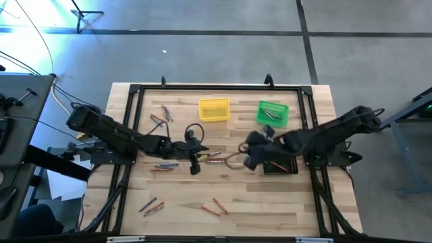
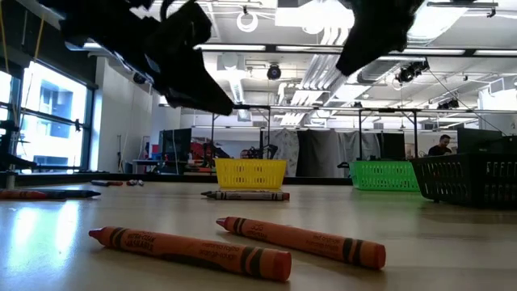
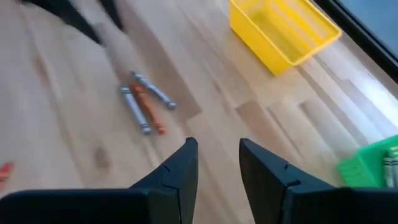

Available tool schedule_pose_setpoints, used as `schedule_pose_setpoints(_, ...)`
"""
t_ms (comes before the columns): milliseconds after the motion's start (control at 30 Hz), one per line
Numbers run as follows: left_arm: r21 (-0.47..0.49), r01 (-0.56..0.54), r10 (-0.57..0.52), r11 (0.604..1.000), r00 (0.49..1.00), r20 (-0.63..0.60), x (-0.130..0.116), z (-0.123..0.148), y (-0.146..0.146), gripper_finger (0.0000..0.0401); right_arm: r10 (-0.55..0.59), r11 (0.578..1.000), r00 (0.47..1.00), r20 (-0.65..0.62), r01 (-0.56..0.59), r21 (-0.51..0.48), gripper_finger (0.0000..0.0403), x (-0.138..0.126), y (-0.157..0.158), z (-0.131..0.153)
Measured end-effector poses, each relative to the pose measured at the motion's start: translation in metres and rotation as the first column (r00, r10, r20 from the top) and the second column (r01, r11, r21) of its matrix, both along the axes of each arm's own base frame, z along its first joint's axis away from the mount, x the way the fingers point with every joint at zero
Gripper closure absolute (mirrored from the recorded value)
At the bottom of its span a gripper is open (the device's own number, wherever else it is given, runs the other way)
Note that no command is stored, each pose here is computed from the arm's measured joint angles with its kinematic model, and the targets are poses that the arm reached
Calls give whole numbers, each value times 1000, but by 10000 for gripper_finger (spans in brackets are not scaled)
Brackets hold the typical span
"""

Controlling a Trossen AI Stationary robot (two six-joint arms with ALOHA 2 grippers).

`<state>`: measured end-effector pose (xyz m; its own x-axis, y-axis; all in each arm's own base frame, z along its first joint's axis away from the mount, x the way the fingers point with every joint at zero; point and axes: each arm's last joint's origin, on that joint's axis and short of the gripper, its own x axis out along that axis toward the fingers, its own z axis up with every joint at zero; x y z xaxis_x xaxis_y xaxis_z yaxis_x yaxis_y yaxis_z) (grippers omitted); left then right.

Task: Sort crayons
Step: Put the gray crayon into the green basket

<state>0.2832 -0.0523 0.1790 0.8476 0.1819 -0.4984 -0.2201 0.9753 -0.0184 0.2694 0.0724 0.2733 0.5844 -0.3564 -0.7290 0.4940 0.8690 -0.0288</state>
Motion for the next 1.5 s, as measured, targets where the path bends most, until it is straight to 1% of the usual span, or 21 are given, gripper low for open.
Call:
schedule_pose_setpoints(100, 38, 9, -9, 999, 1000, -12, 7, -12, -1, 300, 6, 1000, 999, 42, -5, -8, 293, -7, 21, 1)
schedule_pose_setpoints(267, 114, -31, 41, 993, 996, -83, 12, -34, 2, 300, 1, 1000, 994, 108, 0, -14, 293, -17, 45, 2)
schedule_pose_setpoints(433, 113, -54, 69, 992, 989, -134, 15, -52, 6, 300, -11, 1000, 988, 153, 14, -17, 293, -24, 57, 3)
schedule_pose_setpoints(600, 94, -74, 89, 993, 983, -162, 16, -63, 6, 300, -3, 1000, 987, 159, 5, -9, 293, -26, 62, 3)
schedule_pose_setpoints(800, 44, -70, 77, 997, 982, -175, 15, -69, 0, 300, -5, 1000, 987, 159, 6, -6, 293, -27, 62, 3)
schedule_pose_setpoints(933, 44, -61, 68, 997, 981, -183, 14, -71, -3, 300, -4, 1000, 987, 159, 6, -7, 293, -27, 62, 3)
schedule_pose_setpoints(1233, 58, -95, 104, 994, 977, -184, 13, -71, -2, 300, 1, 1000, 988, 156, 1, -14, 293, -27, 62, 3)
schedule_pose_setpoints(1500, 33, -124, 128, 992, 971, -202, 11, -73, -1, 300, 4, 1000, 988, 153, -3, -9, 293, -27, 62, 3)
